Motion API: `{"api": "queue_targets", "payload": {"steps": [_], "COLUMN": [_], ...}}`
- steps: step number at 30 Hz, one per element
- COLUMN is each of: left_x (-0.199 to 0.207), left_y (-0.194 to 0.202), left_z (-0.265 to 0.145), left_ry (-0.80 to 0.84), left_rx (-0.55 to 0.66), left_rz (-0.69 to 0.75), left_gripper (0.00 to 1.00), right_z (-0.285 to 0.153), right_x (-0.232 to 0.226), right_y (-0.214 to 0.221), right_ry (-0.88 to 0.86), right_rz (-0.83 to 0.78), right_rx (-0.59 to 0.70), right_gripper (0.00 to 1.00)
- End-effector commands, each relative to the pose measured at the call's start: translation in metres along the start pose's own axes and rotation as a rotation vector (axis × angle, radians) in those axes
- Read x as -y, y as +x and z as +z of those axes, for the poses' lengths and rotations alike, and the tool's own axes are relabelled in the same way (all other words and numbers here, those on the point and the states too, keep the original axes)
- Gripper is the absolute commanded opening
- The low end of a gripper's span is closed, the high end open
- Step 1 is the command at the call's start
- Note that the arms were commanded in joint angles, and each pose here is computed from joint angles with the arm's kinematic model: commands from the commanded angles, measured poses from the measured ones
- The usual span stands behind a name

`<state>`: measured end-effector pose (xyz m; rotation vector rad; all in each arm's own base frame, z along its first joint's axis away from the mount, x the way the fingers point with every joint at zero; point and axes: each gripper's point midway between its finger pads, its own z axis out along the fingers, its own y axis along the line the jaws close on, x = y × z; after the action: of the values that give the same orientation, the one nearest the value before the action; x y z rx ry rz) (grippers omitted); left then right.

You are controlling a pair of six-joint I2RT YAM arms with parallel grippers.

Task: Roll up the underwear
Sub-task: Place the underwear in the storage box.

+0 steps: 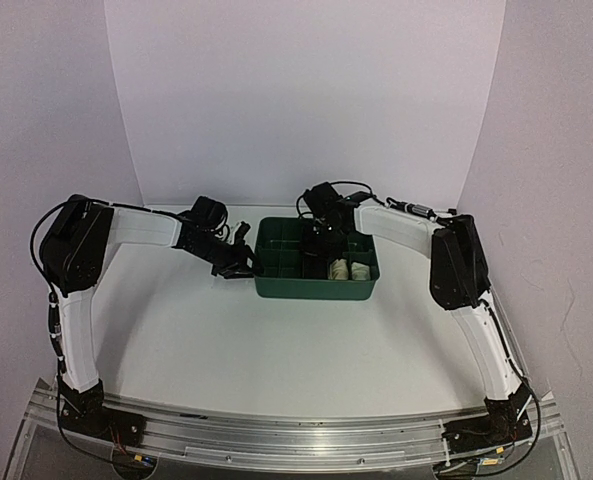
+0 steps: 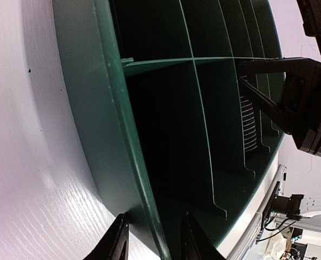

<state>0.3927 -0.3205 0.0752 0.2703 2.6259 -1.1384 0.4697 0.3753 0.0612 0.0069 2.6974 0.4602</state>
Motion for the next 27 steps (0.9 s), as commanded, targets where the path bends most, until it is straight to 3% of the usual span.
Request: {"api": "queue_targets", "payload": {"steps": [1,10,15,20,27], "left_x": [0.008,0.007,0.007,0.007,0.011], "left_y": [-0.013,-0.013,-0.013,-0.014,-0.020], "left_z": [0.001,0.000,0.000,0.000,-0.006], "left_ry": [0.009,0.006,0.007,0.008,0.004], "left_rx": [0.024,0.026,0.026,0.027,0.047], "left_rz": [0.044,0.053,0.053,0.052,0.071], "left_gripper": [0.32,0.32,0.32,0.32,0.33], "right_z": [0.009,0.049,0.048,0.012,-0.085], "right_x": [-0.010,0.030,0.036,0.012,-0.039], "right_y": [0.000,0.039,0.042,0.008,-0.055], "right_ry": [-0.042,0.088,0.117,0.056,-0.090], "right_rz": [0.023,0.070,0.052,0.003,-0.083], "right_rx": [-0.018,-0.107,-0.109,-0.023,0.176], "right_gripper": [0.00,0.00,0.00,0.00,0.00]}}
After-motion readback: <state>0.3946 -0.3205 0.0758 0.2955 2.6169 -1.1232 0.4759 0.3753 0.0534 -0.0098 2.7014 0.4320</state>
